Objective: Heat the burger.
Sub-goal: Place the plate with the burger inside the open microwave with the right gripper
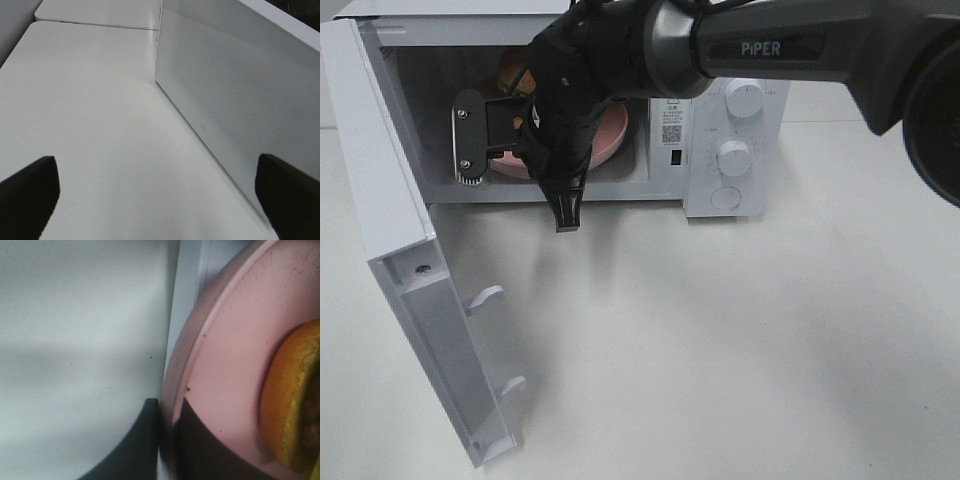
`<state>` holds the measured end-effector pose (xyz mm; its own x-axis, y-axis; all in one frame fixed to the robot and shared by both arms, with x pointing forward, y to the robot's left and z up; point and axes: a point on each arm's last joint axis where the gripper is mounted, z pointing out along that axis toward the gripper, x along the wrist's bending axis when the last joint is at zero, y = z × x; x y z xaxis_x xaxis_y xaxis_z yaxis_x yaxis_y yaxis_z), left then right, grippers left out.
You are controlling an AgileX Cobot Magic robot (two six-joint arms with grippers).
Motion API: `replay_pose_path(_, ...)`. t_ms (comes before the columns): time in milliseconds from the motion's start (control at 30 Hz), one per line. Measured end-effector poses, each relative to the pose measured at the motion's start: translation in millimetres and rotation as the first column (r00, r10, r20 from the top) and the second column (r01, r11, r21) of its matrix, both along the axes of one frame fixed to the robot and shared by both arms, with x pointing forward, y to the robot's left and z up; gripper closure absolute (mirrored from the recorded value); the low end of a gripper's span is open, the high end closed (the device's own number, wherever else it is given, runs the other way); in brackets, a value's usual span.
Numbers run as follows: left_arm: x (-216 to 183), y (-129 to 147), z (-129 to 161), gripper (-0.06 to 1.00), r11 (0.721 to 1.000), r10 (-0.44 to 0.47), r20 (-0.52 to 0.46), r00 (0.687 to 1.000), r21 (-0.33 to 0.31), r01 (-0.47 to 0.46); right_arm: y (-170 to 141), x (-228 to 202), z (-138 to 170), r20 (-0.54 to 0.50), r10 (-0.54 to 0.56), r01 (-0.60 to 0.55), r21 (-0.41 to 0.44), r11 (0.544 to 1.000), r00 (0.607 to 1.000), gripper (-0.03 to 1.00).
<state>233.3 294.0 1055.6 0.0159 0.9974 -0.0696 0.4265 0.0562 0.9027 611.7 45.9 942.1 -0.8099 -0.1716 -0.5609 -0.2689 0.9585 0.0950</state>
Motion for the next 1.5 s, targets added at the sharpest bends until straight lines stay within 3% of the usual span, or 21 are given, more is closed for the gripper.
replay_pose_path(1133, 0.0, 0.0, 0.0, -0.04, 1.0, 0.0, 0.0, 1.0, 0.0, 0.0, 1.2, 31.9, -20.3, 0.03, -0.038, 0.037, 0.012, 0.999, 0.999, 0.92)
replay_pose_path(1400, 0.0, 0.0, 0.0, -0.04, 1.0, 0.0, 0.0, 1.0, 0.0, 0.0, 3.5, 34.2, -17.2, 0.063, -0.021, 0.019, 0.031, 0.999, 0.998, 0.82)
replay_pose_path(1500, 0.0, 0.0, 0.0, -0.04, 1.0, 0.0, 0.0, 1.0, 0.0, 0.0, 4.5, 34.9, -15.1, 0.075, -0.017, 0.014, 0.041, 0.999, 0.997, 0.7)
